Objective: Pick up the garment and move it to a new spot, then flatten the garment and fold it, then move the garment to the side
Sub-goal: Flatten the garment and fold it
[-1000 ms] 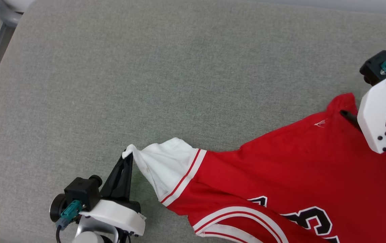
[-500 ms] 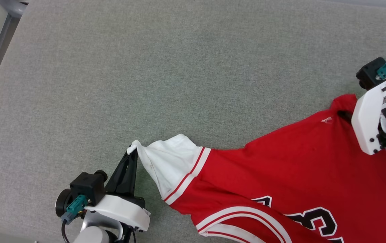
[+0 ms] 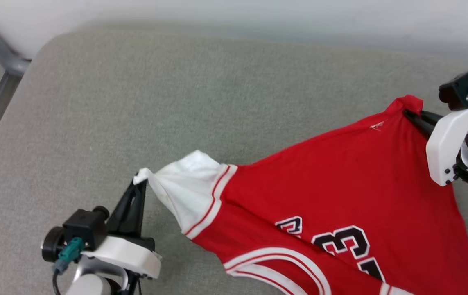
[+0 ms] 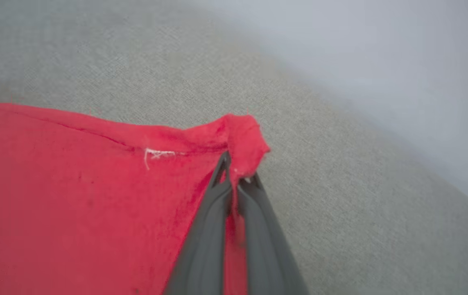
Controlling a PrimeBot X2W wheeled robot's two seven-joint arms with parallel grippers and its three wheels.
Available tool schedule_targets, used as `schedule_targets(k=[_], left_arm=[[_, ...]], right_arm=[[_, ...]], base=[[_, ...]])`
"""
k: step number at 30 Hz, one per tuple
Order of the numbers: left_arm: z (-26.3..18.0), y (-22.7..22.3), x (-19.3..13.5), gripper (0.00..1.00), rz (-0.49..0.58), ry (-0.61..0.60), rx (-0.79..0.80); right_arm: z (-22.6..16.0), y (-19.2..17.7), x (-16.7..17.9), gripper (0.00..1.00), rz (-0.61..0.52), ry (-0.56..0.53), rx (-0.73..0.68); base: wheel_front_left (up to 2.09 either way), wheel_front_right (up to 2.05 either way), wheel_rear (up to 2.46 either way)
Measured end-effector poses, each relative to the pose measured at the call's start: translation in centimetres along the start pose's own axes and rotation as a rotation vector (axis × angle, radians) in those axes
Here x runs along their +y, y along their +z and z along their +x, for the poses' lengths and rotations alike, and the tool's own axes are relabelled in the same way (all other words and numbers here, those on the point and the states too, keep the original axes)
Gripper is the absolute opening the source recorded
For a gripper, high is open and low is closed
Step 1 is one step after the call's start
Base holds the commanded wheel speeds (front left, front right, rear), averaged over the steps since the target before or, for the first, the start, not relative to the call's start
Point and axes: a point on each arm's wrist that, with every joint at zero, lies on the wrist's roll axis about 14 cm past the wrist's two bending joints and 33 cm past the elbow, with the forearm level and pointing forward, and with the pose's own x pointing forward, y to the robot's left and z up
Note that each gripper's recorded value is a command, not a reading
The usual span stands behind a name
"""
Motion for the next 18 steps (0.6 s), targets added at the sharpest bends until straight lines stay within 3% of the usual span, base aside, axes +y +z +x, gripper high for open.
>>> schedule_targets(k=[6,18], left_arm=[[1.1,6.0,-0.9,0.0,0.083,-0.075,-0.152],[4.6,20.5,-6.0,0.0,0.225,-0.263,-0.482]], right_arm=[[-4.5,4.0,-1.5,0.0,0.004,-0.066,-0.179],[-13.0,12.8,-3.5,0.0,-0.029,-0.188,-0.492]], base=[[0.0,0.0,0.0],[0.0,0.0,0.0]])
